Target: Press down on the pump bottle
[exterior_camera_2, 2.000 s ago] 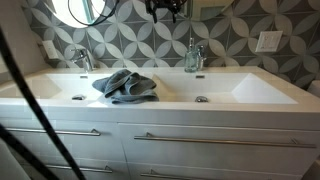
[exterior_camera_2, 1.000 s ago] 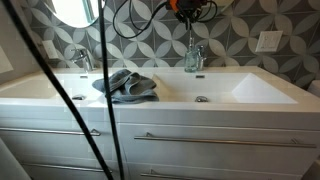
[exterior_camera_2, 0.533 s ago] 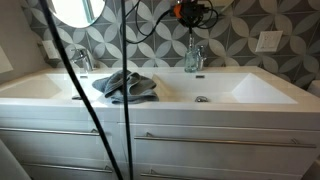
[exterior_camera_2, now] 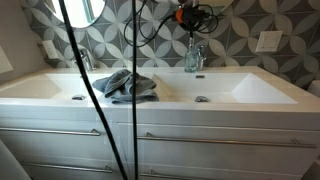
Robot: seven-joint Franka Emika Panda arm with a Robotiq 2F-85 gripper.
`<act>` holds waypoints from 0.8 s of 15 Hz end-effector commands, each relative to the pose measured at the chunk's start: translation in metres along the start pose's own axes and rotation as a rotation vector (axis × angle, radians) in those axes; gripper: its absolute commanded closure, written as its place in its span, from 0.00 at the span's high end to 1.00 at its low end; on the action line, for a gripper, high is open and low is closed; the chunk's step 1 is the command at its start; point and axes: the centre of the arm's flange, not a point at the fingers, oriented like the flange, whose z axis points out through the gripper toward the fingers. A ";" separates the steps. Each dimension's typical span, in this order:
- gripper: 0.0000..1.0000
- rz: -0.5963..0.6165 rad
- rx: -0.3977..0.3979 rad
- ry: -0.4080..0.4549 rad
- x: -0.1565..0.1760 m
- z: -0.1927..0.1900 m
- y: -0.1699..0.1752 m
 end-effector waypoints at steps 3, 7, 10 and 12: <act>0.02 -0.010 -0.001 -0.023 0.014 0.002 0.002; 0.02 -0.003 -0.006 -0.004 0.018 -0.009 0.001; 0.02 0.002 -0.010 -0.013 0.020 -0.016 0.001; 0.02 0.004 -0.012 -0.033 0.019 -0.016 0.001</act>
